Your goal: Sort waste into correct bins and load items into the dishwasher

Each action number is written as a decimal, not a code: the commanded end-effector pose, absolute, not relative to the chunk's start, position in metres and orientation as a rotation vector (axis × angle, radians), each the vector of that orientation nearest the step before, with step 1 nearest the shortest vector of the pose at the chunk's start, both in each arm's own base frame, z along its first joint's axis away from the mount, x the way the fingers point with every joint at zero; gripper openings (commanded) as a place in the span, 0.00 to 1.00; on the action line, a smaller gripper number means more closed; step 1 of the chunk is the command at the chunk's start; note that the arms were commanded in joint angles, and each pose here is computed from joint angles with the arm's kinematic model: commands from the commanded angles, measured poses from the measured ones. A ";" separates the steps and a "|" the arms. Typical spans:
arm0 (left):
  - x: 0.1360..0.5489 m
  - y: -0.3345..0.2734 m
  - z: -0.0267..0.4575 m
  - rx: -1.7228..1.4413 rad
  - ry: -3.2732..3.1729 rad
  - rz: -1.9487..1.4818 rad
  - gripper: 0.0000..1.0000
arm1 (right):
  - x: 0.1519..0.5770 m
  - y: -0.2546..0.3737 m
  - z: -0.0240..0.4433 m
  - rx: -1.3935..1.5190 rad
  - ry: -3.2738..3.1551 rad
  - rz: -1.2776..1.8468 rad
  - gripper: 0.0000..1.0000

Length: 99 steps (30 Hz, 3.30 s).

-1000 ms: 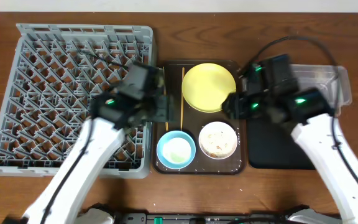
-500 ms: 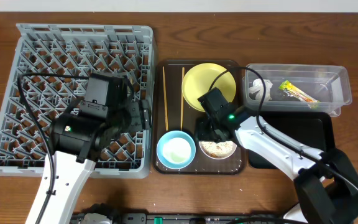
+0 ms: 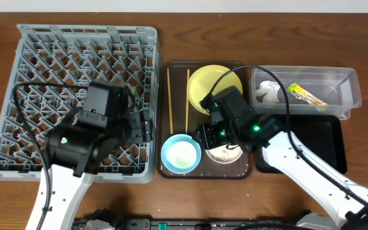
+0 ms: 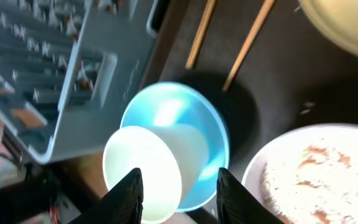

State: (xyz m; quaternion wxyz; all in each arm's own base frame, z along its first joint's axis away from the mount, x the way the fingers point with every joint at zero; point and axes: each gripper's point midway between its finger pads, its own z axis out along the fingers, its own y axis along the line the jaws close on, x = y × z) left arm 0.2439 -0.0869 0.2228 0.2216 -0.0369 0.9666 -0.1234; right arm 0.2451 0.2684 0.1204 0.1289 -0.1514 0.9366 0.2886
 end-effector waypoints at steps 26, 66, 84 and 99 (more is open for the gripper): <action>0.237 -0.173 0.314 0.158 2.326 -1.092 0.80 | 0.283 0.230 0.288 -0.566 2.065 1.406 0.01; 0.173 -0.221 0.423 0.766 1.818 -1.717 0.91 | 0.237 0.246 0.387 -0.975 1.562 1.685 0.01; 0.174 -0.221 0.422 0.766 1.816 -1.712 0.91 | 0.241 0.213 0.414 -0.978 1.510 1.643 0.01; 0.200 -0.224 0.406 0.678 1.875 -1.654 0.91 | 0.242 0.207 0.413 -0.946 1.563 1.678 0.01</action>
